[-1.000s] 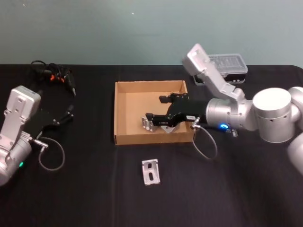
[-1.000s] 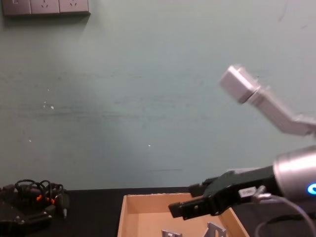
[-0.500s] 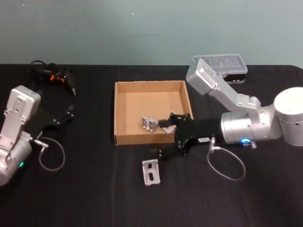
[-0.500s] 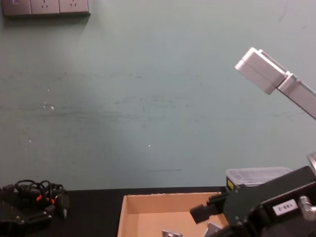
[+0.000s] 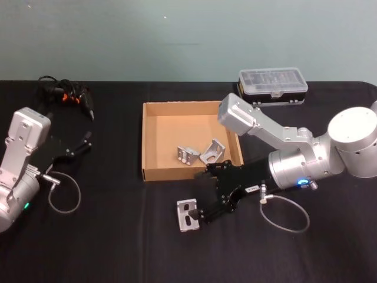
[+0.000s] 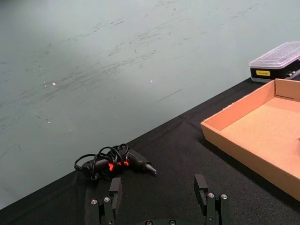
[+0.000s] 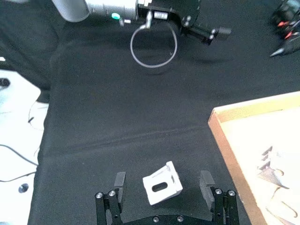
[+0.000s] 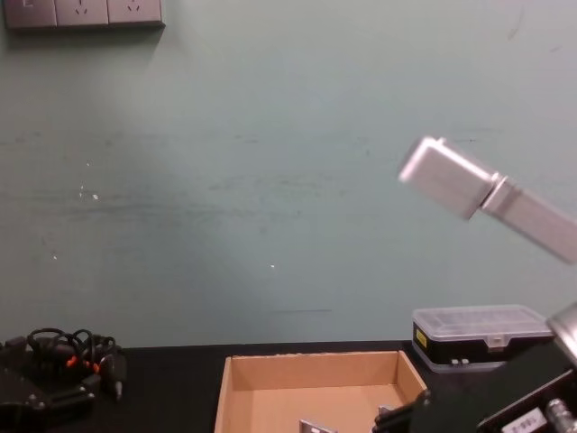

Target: Use one hand to pick up the angle iron from the table and place it into the box.

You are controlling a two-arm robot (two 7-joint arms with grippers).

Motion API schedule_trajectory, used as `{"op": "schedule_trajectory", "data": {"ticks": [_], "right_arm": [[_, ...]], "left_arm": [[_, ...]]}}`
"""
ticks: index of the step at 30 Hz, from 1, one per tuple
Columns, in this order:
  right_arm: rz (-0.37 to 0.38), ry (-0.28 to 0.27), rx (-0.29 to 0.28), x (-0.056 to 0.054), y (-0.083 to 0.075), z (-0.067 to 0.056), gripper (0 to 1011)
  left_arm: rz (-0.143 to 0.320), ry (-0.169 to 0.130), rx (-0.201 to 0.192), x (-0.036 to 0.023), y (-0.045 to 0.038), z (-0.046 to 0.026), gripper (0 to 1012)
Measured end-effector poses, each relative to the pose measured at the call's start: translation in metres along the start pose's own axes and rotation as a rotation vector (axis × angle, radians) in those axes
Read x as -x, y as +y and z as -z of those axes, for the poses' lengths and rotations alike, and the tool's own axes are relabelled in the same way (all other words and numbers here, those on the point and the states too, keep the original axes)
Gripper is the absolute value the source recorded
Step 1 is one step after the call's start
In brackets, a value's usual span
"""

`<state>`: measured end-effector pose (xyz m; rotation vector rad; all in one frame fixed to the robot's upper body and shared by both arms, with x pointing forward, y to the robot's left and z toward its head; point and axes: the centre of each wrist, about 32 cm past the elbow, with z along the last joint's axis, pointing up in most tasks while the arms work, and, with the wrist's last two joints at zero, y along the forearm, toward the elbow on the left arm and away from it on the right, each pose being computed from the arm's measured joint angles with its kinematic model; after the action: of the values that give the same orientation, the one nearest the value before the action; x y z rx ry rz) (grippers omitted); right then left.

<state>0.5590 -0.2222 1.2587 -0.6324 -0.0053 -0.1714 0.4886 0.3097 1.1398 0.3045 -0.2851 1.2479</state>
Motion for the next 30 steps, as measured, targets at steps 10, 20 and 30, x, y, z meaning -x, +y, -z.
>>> {"op": "schedule_trajectory", "data": {"ticks": [10, 20, 30], "right_arm": [[-0.045, 0.008, 0.045, -0.015, 0.025, 0.003, 1000], [-0.072, 0.017, 0.065, -0.026, 0.047, 0.006, 1002], [-0.074, 0.027, 0.075, -0.027, 0.052, 0.009, 1000]], "left_arm": [[0.0, 0.0, 0.0, 0.0, 0.0, 0.0, 1011], [0.0, 0.0, 0.0, 0.0, 0.0, 0.0, 1011], [0.0, 0.0, 0.0, 0.0, 0.0, 0.0, 1011]]}}
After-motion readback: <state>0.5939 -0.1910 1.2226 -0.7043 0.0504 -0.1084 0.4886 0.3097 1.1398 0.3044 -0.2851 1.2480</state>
